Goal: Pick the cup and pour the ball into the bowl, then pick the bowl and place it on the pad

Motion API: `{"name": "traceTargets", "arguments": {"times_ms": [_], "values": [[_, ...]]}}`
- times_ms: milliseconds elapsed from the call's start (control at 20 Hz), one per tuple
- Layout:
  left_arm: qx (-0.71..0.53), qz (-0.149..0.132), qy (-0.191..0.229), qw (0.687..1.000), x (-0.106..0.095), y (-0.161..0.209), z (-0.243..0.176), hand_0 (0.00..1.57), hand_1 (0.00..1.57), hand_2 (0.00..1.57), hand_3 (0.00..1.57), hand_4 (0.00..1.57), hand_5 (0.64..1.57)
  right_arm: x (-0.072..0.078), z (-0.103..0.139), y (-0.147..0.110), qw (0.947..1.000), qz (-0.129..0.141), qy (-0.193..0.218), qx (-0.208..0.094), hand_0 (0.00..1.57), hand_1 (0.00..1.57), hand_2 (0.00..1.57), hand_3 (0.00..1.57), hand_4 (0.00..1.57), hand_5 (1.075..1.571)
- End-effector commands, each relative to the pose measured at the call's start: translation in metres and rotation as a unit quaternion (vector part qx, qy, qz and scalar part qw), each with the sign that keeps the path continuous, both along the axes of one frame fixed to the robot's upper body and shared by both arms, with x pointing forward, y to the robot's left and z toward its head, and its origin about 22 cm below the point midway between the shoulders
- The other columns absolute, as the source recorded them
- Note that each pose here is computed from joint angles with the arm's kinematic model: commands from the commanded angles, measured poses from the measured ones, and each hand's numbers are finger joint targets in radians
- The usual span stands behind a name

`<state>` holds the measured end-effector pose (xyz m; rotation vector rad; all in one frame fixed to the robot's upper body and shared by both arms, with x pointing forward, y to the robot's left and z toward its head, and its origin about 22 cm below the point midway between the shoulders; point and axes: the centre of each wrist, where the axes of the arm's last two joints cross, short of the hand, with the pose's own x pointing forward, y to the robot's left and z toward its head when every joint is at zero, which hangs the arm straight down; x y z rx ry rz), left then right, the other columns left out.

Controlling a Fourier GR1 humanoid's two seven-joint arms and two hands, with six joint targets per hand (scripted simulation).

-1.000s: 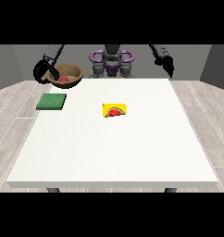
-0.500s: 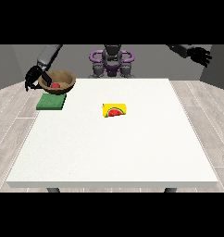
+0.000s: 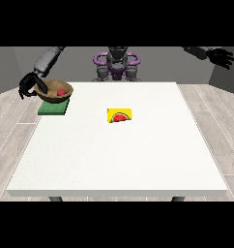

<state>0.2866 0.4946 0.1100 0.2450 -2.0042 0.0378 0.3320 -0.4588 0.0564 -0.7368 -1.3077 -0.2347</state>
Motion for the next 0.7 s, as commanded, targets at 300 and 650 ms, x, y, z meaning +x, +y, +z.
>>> {"name": "traceTargets", "arguments": {"times_ms": [300,650], "values": [[0.002,0.012,-0.011,1.0,-0.013,0.019,-0.002,0.0,0.0,0.0,0.0,1.18,1.549,-0.002,-0.003,-0.009,0.9994,0.015,0.007,0.031,0.0,0.0,0.36,0.44,0.0,1.412],[-0.01,-0.065,0.096,0.993,0.035,-0.091,-0.015,0.0,0.0,0.0,0.0,0.9,1.559,0.008,0.019,-0.016,0.9958,0.023,0.086,0.019,0.0,0.0,0.0,0.0,0.0,1.356]]}}
